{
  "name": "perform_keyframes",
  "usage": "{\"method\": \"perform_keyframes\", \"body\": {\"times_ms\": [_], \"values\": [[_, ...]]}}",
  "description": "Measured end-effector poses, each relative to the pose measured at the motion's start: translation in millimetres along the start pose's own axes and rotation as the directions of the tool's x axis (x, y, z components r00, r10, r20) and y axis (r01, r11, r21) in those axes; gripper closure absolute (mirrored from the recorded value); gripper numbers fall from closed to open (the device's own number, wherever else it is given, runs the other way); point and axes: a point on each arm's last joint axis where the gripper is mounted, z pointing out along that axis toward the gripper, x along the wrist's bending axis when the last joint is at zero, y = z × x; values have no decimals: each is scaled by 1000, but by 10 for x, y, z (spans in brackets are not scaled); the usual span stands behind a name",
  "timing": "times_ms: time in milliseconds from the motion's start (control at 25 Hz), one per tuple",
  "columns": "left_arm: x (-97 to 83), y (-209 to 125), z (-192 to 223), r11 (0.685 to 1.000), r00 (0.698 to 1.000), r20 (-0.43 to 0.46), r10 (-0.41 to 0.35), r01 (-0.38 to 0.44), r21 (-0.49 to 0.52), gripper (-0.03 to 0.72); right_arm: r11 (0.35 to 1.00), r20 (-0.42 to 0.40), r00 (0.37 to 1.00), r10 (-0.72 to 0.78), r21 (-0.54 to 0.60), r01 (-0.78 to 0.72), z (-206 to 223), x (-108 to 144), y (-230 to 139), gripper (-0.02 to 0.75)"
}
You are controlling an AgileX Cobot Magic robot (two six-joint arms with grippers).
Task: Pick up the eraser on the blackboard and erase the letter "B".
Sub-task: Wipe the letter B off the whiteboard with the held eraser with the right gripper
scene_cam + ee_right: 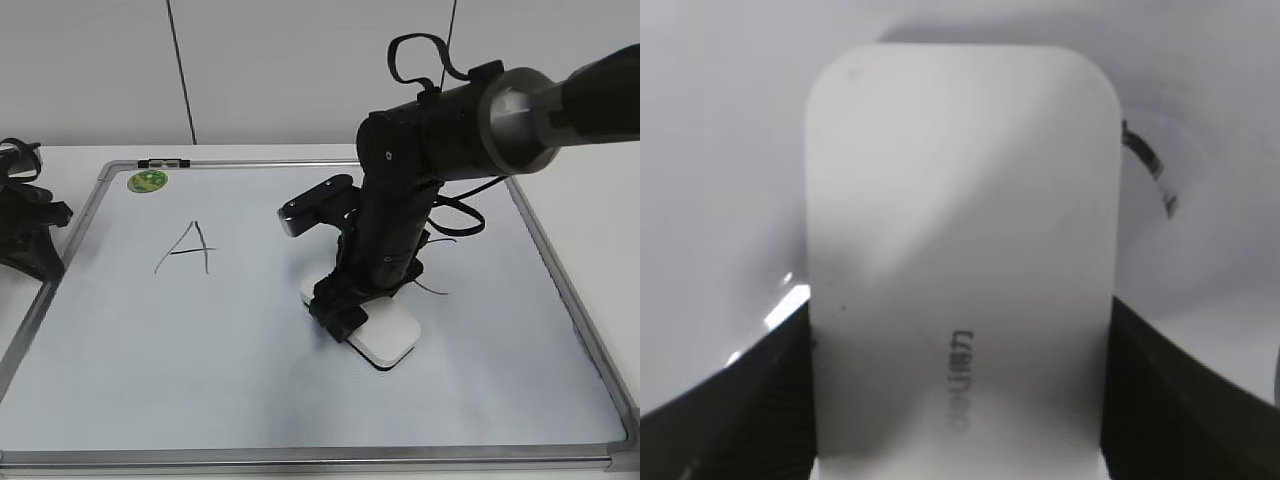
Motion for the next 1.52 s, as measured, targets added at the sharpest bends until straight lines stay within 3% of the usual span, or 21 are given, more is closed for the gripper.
{"method": "perform_keyframes", "body": {"times_ms": [440,640,760,800,1000,1280,1360,1520], "values": [[3,-4,0,1000,1000,-4,4,-4,4,654,999,-41,998,-53,4,54,-132,171,155,197],[3,-4,0,1000,1000,-4,4,-4,4,654,994,21,998,-55,-96,57,-595,1,317,197],[3,-4,0,1000,1000,-4,4,-4,4,654,993,36,999,-13,-119,17,-764,-183,301,197],[3,-4,0,1000,1000,-4,4,-4,4,654,993,41,999,34,-111,-29,-801,-352,247,197],[3,-4,0,1000,1000,-4,4,-4,4,654,991,45,992,117,-78,-113,-822,-643,125,197],[3,-4,0,1000,1000,-4,4,-4,4,654,987,-17,990,142,-75,-143,-702,-595,125,197],[3,-4,0,1000,1000,-4,4,-4,4,654,986,-76,985,157,-45,-161,-495,-556,139,197],[3,-4,0,1000,1000,-4,4,-4,4,654,985,-103,980,172,-13,-175,-288,-550,142,197]]}}
